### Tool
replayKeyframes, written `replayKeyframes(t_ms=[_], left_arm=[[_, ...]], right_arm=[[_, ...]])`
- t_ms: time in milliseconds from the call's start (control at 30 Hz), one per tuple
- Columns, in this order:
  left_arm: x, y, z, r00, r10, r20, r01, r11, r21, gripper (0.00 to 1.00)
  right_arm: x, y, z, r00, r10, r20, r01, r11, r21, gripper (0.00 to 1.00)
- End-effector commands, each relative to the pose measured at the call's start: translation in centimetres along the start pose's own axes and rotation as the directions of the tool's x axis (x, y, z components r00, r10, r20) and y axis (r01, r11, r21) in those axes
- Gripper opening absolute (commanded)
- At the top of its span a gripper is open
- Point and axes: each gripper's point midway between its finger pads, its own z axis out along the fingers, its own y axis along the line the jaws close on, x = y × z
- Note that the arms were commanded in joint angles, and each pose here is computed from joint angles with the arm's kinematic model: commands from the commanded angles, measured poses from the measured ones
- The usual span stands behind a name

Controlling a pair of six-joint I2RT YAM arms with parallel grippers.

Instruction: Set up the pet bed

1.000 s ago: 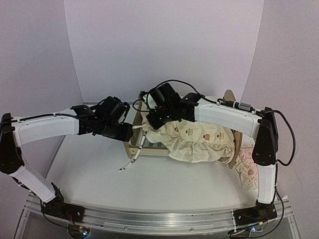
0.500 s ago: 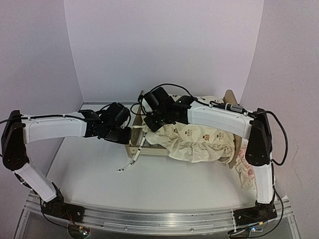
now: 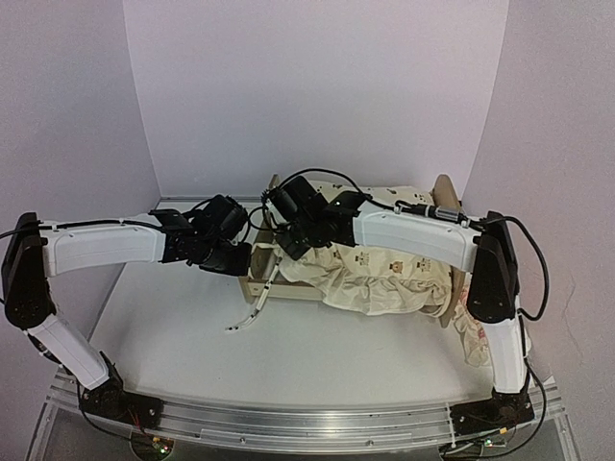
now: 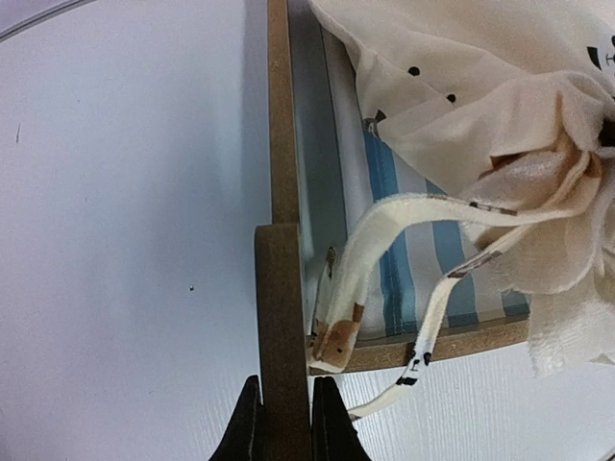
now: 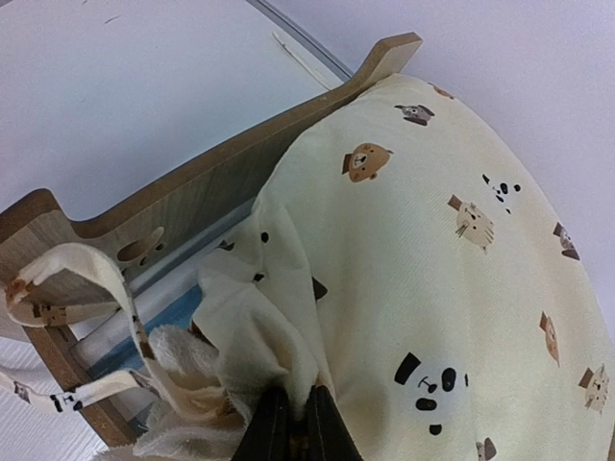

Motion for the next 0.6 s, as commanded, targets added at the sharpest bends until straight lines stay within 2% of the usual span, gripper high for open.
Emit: replayKeyframes(t_ms=[0,200,400,567], left_arm=[[-4.7,-1.1,-5.3,0.990,0.050,0.134,-0.057,0.997,0.048,0.00],[-6.3,-1.2,-7.0,0.984,0.049,0.173,-0.059,0.997,0.055,0.00],[-8.0,-1.9,-8.1,0.978,0.054,0.202,-0.069,0.995,0.069,0.00],[-8.1,-2.1,-8.1,0.978,0.051,0.204,-0.069,0.995,0.078,0.00]], right_arm=[[-1.9,-3.7,-1.5,1.000,-0.005,0.030,0.000,0.985,0.170,0.05],[-3.6,-5.9,-3.0,0.998,-0.019,0.057,0.003,0.964,0.264,0.00],[-4.5,-5.0,-2.7,0.996,-0.056,0.067,0.037,0.967,0.250,0.01],[-4.4,-2.3,-1.4,0.993,-0.094,0.069,0.082,0.984,0.157,0.05]])
